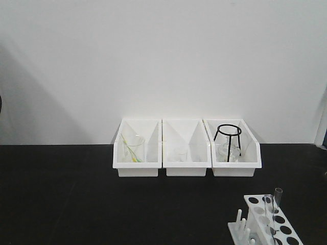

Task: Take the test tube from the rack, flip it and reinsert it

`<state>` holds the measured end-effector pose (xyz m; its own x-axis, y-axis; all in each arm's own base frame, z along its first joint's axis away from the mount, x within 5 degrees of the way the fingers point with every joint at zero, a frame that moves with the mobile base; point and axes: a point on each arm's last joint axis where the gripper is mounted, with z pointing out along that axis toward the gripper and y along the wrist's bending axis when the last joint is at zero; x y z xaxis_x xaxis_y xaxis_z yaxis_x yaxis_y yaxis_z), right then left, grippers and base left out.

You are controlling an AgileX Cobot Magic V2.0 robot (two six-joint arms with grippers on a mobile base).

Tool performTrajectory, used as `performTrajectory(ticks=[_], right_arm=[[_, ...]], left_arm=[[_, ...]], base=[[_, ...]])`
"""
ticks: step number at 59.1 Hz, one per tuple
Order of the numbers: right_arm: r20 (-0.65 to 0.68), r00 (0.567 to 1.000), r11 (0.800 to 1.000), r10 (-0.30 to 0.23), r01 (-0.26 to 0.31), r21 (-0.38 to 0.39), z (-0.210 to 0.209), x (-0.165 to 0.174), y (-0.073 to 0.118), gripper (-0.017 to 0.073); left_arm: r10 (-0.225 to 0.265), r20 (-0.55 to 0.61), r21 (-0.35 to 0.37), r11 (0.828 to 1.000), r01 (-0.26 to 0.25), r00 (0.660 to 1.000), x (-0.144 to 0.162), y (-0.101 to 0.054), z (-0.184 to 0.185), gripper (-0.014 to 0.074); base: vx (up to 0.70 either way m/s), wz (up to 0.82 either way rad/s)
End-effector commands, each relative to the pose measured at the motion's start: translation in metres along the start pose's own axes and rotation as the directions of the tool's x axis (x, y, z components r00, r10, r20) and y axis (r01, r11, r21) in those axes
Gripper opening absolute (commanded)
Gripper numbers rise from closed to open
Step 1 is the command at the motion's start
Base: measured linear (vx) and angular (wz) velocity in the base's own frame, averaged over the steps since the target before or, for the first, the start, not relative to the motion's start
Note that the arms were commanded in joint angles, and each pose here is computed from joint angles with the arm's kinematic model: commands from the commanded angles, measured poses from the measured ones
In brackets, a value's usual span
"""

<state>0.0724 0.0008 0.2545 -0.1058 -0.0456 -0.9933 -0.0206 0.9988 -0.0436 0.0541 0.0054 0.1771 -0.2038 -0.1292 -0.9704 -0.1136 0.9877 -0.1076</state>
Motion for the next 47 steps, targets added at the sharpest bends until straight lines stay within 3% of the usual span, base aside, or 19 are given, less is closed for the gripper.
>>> performTrajectory(ticks=[1, 13, 47], right_arm=[[0.107, 0.994, 1.0, -0.011, 0.011, -0.002, -0.005, 0.012, 0.001, -0.0013], [0.113, 0.994, 1.0, 0.001, 0.0, -0.006, -0.01, 0.059, 0.003, -0.0011], [0.075, 0.997, 1.0, -0.001, 0.002, -0.006, -0.009, 0.061, 0.003, -0.0012]], left_arm=[[-0.004, 0.096, 0.023, 1.0, 0.002, 0.995, -0.008, -0.002, -0.001, -0.0006], [-0.004, 0.095, 0.023, 1.0, 0.002, 0.995, -0.008, -0.002, -0.001, -0.0006], [-0.004, 0.096, 0.023, 1.0, 0.002, 0.995, -0.008, -0.002, -0.001, -0.0006]], base=[[0.0, 0.0], [0.0, 0.0], [0.0, 0.0]])
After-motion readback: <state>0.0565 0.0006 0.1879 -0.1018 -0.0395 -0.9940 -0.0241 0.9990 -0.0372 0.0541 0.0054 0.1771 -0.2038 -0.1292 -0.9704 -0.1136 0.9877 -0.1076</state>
